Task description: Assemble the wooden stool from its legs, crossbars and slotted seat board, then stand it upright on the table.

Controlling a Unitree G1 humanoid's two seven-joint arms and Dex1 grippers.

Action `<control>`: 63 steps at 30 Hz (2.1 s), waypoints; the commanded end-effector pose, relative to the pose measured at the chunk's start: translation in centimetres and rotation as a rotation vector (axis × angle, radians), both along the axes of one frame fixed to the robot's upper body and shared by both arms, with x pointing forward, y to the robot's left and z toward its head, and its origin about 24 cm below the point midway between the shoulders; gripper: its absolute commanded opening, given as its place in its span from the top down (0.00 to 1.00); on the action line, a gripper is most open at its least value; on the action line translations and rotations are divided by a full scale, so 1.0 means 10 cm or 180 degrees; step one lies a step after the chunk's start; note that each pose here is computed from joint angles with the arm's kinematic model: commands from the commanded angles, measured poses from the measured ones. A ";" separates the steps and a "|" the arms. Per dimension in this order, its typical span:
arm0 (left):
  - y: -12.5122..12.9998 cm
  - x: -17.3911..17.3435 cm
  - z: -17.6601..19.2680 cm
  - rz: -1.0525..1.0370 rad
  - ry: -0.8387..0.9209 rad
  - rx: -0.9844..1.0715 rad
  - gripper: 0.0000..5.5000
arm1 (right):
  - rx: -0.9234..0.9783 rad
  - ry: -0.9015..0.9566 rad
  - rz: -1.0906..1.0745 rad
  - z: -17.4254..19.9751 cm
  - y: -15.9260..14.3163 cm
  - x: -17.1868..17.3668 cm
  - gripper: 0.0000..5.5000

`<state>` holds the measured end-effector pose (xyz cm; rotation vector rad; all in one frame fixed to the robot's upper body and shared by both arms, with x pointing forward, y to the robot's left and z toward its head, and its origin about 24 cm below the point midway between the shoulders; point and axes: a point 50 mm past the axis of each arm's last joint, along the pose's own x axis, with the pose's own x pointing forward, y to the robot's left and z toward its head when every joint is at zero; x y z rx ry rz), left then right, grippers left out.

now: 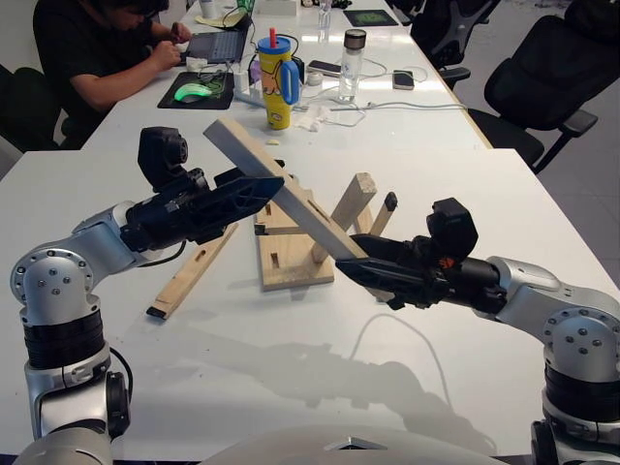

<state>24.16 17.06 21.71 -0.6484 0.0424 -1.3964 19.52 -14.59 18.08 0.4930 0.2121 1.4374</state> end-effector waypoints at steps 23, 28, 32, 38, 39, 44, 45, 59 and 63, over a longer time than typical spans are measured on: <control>0.28 -0.13 -0.21 0.0045 0.0203 0.0663 0.62 | -0.0460 0.0253 0.0057 -0.26 -0.05 0.06 0.55; 0.53 -0.15 -0.24 0.0260 0.0278 0.0917 0.62 | -0.0809 0.0287 -0.0209 -0.52 -0.08 0.04 0.40; 0.75 -0.11 -0.19 0.0467 0.0227 0.1177 0.62 | -0.1145 0.0058 -0.0411 -0.69 -0.02 0.06 0.37; 1.03 -0.01 -0.12 0.0729 0.0039 0.1600 0.62 | -0.1288 -0.0105 -0.0648 -0.97 0.35 0.13 0.37; 1.06 -0.01 -0.11 0.0745 -0.0006 0.1664 0.62 | -0.1380 -0.0164 -0.0635 -1.03 0.40 0.13 0.37; 1.14 0.07 0.01 0.0862 -0.0232 0.1752 0.62 | -0.1860 -0.0651 -0.0664 -1.21 0.64 0.30 0.37; 1.14 0.09 0.01 0.0875 -0.0269 0.1779 0.62 | -0.2041 -0.0780 -0.0733 -1.27 0.66 0.36 0.37; 0.93 0.39 -0.24 0.0837 -0.0489 0.2164 0.62 | -0.2722 -0.1085 -0.0807 -1.59 0.73 0.51 0.37; 0.94 0.43 -0.28 0.0820 -0.0586 0.2507 0.62 | -0.3015 -0.0905 -0.0618 -1.73 0.60 0.42 0.37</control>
